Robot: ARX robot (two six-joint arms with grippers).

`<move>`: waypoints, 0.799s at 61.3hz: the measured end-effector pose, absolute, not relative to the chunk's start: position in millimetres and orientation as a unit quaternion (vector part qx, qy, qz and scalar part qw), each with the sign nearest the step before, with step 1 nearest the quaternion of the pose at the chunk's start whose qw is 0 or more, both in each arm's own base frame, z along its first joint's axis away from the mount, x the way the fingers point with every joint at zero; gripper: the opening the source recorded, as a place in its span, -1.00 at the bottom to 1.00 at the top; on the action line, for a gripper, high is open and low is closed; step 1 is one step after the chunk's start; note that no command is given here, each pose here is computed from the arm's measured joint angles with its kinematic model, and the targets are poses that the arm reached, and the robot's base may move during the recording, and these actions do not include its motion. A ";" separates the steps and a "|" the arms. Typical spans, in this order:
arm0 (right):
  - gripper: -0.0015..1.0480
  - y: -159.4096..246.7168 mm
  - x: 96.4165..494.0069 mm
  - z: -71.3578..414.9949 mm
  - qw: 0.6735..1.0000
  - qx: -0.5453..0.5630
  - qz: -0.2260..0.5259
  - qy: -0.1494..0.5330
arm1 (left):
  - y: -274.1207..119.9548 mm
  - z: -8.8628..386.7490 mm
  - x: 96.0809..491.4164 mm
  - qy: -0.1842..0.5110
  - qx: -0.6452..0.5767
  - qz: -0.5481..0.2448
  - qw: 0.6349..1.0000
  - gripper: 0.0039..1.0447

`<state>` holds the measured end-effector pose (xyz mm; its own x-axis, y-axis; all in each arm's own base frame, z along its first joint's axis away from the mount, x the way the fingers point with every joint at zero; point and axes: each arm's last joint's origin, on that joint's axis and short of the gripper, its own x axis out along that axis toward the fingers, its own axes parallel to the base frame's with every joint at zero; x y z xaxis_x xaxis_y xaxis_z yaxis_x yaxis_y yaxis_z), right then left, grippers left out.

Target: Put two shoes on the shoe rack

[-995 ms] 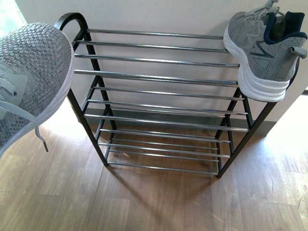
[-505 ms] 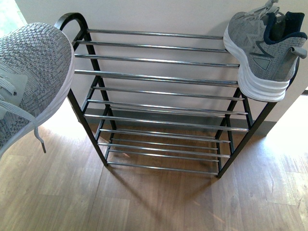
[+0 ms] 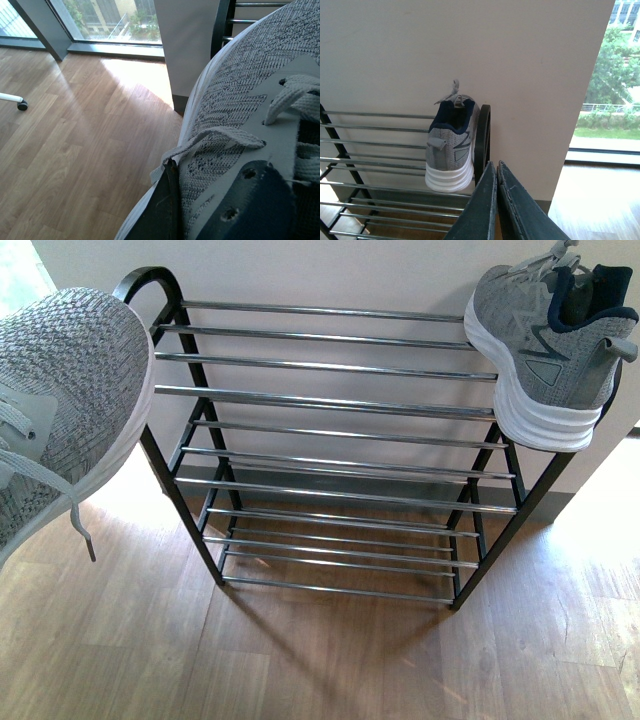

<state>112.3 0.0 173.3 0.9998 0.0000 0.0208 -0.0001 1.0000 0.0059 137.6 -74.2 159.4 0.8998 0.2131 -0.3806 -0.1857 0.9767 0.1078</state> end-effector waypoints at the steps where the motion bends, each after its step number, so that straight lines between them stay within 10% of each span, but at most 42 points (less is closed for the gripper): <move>1: -0.97 0.0 112.0 173.3 1.000 0.003 0.000 -0.011 | -74.2 159.3 137.6 0.199 0.035 0.102 0.974 -0.97; 34: -0.95 0.0 96.9 169.8 1.000 0.003 0.000 -0.007 | -74.3 159.3 137.6 0.200 0.034 0.101 0.974 -0.97; 49: -0.06 0.0 96.8 169.9 1.000 0.002 0.001 -0.008 | -74.2 159.4 137.6 0.199 0.034 0.103 0.974 -0.97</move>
<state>96.8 0.0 169.9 0.9999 0.0011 0.0154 -0.0012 1.0000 0.0040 137.6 -74.2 159.4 0.8998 0.2135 -0.3805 -0.1861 0.9766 0.1079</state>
